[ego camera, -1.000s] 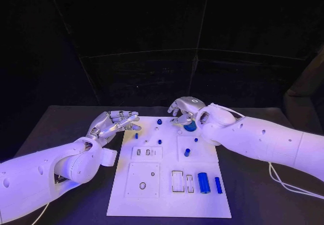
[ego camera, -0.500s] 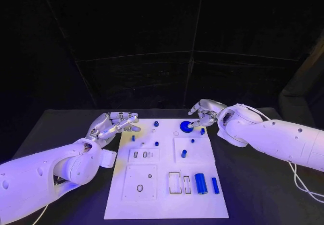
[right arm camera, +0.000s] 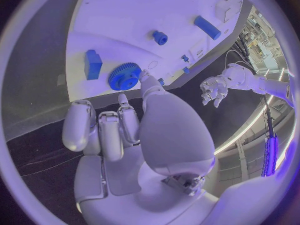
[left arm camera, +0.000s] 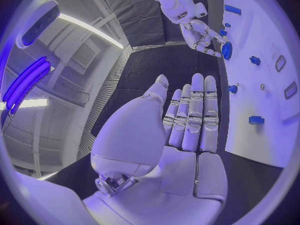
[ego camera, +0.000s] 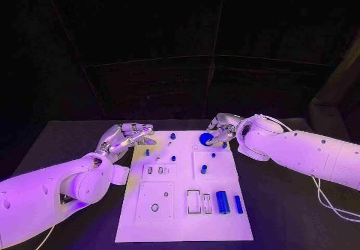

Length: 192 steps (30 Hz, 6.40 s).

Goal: Assemble the parts on the task board

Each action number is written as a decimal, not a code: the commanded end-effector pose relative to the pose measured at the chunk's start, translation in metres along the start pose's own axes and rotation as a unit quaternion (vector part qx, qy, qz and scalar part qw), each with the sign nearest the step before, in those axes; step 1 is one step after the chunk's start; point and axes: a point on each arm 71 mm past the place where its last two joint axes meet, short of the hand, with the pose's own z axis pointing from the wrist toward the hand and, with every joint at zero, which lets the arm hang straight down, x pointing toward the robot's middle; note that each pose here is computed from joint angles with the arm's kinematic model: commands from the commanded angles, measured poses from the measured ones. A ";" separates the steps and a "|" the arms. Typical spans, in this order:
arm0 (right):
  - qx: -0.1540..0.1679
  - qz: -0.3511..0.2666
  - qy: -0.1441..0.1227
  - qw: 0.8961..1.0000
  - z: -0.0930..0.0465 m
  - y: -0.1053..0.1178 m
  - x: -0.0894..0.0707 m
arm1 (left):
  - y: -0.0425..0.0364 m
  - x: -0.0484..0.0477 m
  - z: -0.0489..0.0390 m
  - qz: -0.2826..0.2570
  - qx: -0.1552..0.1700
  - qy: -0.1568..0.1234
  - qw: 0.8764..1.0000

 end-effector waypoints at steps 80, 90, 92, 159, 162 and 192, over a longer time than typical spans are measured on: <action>-0.043 -0.102 -0.074 0.991 0.005 0.036 0.001 | 0.0014 -0.0008 0.0011 -0.005 -0.010 0.013 1.000; -0.098 -0.069 -0.095 0.988 -0.005 0.072 0.005 | 0.0013 -0.0016 0.0007 -0.005 -0.010 0.012 1.000; -0.109 -0.066 -0.098 0.987 -0.004 0.082 0.007 | 0.0013 -0.0017 0.0007 -0.005 -0.010 0.012 1.000; -0.172 0.041 -0.125 0.976 -0.009 0.089 0.024 | 0.0000 -0.0090 -0.0019 0.001 -0.012 0.002 1.000; -0.168 0.073 -0.119 0.976 -0.021 0.071 0.017 | -0.0003 -0.0101 -0.0025 0.002 -0.012 0.000 1.000; -0.084 0.112 -0.055 0.989 -0.045 -0.067 0.021 | 0.0044 -0.0060 0.0045 -0.001 -0.012 0.007 1.000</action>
